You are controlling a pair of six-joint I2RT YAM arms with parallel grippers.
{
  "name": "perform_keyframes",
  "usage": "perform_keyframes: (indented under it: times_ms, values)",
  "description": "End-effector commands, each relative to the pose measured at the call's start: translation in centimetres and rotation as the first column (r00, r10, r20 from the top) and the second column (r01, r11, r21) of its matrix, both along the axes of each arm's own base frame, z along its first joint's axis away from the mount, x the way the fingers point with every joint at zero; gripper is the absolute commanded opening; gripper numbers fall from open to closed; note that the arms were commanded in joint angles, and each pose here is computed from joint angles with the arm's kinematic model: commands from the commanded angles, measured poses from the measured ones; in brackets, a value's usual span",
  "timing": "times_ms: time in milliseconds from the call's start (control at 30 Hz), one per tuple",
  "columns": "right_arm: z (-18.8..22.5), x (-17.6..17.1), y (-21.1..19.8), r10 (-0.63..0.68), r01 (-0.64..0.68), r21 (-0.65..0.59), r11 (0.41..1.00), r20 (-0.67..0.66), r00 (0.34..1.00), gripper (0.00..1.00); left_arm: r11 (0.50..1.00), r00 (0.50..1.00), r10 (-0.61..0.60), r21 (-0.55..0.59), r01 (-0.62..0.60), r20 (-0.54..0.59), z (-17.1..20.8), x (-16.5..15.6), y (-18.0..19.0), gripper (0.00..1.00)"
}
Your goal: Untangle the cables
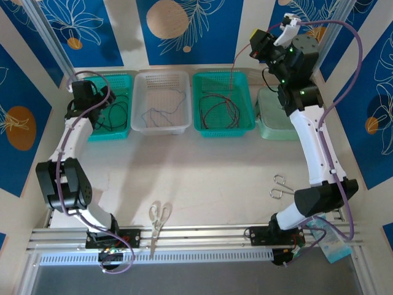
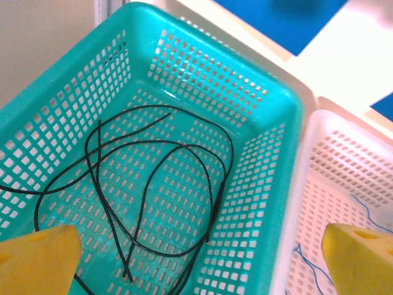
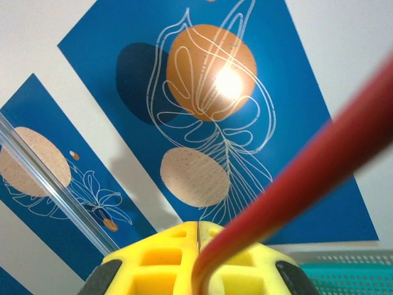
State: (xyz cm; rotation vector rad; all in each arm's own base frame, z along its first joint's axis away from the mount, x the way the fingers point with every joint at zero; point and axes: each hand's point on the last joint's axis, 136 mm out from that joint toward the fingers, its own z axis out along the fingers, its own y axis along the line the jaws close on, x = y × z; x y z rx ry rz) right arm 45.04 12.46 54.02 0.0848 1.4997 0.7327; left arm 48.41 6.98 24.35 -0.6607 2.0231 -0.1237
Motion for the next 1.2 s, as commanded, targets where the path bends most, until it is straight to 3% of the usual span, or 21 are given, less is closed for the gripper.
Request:
perform_keyframes:
  times_ms: [0,200,367,467,600,733,833,967,1100,1167]
  values:
    - [1.5,0.1,0.5,-0.014,0.016,-0.037,0.999,0.050,0.999,0.00,0.997,0.998,-0.036,0.074,0.031,0.058,2.5,-0.8,-0.7,0.99]
    - [-0.9,3.0,1.1,-0.032,0.032,-0.109,0.994,0.000,0.999,0.00,0.993,0.992,-0.090,0.080,0.083,0.091,4.8,-2.8,-2.3,0.99]
    - [-8.0,7.1,0.9,-0.133,0.109,-0.205,0.973,-0.109,0.985,0.00,0.985,0.981,-0.160,0.083,0.152,0.108,6.3,-4.6,-4.7,0.99]
    - [-14.0,9.6,1.5,-0.187,0.119,-0.321,0.940,-0.190,0.964,0.00,0.981,0.979,-0.184,0.084,0.177,0.090,6.3,-5.4,-6.1,1.00]
    - [-24.4,12.6,2.4,-0.230,0.039,-0.434,0.900,-0.397,0.889,0.00,0.970,0.969,-0.233,0.089,0.225,0.088,6.1,-6.6,-8.7,0.99]
    - [-33.9,13.6,3.2,-0.247,-0.102,-0.479,0.872,-0.609,0.754,0.00,0.964,0.961,-0.261,0.086,0.253,0.089,5.9,-7.7,-10.6,0.99]
    - [-38.7,13.6,3.4,-0.270,-0.183,-0.498,0.848,-0.703,0.658,0.00,0.955,0.953,-0.289,0.095,0.281,0.086,5.8,-8.2,-11.8,0.99]
    - [-42.7,13.2,3.8,-0.282,-0.255,-0.489,0.834,-0.775,0.566,0.00,0.950,0.950,-0.304,0.100,0.296,0.072,5.8,-8.6,-12.4,0.99]
    - [-44.4,12.8,3.5,-0.303,-0.278,-0.502,0.819,-0.789,0.534,0.01,0.943,0.942,-0.328,0.094,0.321,0.072,6.0,-9.1,-13.3,0.99]
    - [-43.9,12.7,3.3,-0.311,-0.272,-0.509,0.817,-0.786,0.535,0.17,0.937,0.938,-0.342,0.095,0.336,0.058,5.6,-9.3,-13.7,0.99]
